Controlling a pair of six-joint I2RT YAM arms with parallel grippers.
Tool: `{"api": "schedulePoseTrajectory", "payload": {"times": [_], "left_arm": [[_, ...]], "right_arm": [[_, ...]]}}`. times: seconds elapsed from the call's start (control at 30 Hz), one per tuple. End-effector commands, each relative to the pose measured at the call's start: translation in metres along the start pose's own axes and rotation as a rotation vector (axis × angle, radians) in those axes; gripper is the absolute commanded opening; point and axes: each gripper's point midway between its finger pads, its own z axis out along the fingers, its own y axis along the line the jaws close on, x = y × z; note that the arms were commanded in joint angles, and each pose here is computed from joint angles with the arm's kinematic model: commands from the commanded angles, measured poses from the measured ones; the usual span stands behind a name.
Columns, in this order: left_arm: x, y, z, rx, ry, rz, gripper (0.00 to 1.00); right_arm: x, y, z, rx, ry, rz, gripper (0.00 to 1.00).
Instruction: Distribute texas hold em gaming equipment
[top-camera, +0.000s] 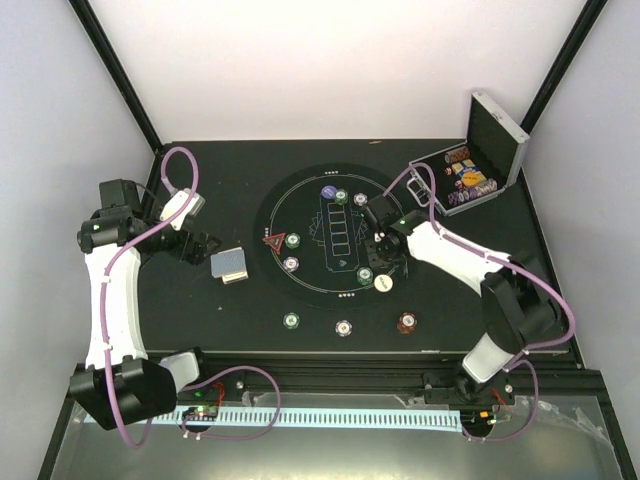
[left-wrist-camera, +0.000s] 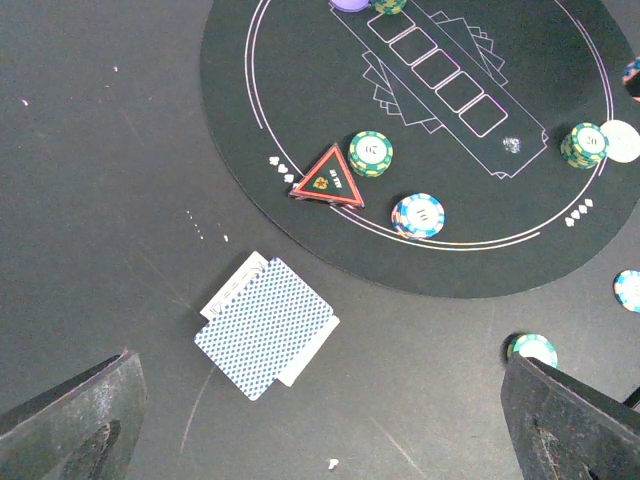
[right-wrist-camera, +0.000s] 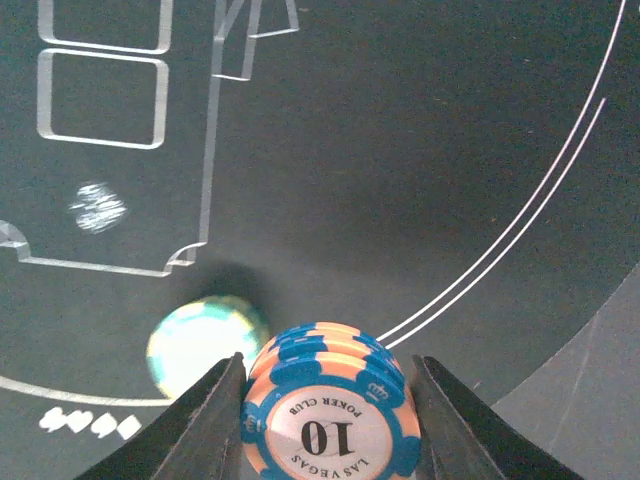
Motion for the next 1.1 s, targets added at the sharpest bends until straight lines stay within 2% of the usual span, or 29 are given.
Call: {"api": "schedulePoseTrajectory", "payload": {"times": [0.0, 0.43, 0.9, 1.07], "left_arm": [[-0.015, -0.003, -0.011, -0.002, -0.044, 0.032, 0.99], [-0.016, -0.002, -0.012, -0.006, -0.042, 0.037, 0.99], [-0.017, -0.001, -0.012, -0.005, -0.044, 0.037, 0.99], [-0.017, -0.001, -0.013, -0.006, -0.045, 0.039, 0.99]], "right_arm": [[-0.006, -0.017, 0.03, 0.021, 0.023, 0.004, 0.36], [-0.01, -0.044, 0.075, 0.047, 0.074, 0.073, 0.35], [0.001, -0.04, 0.076, 0.018, 0.094, 0.077, 0.36], [0.004, -0.037, 0.073, 0.026, 0.098, 0.055, 0.43]]}}
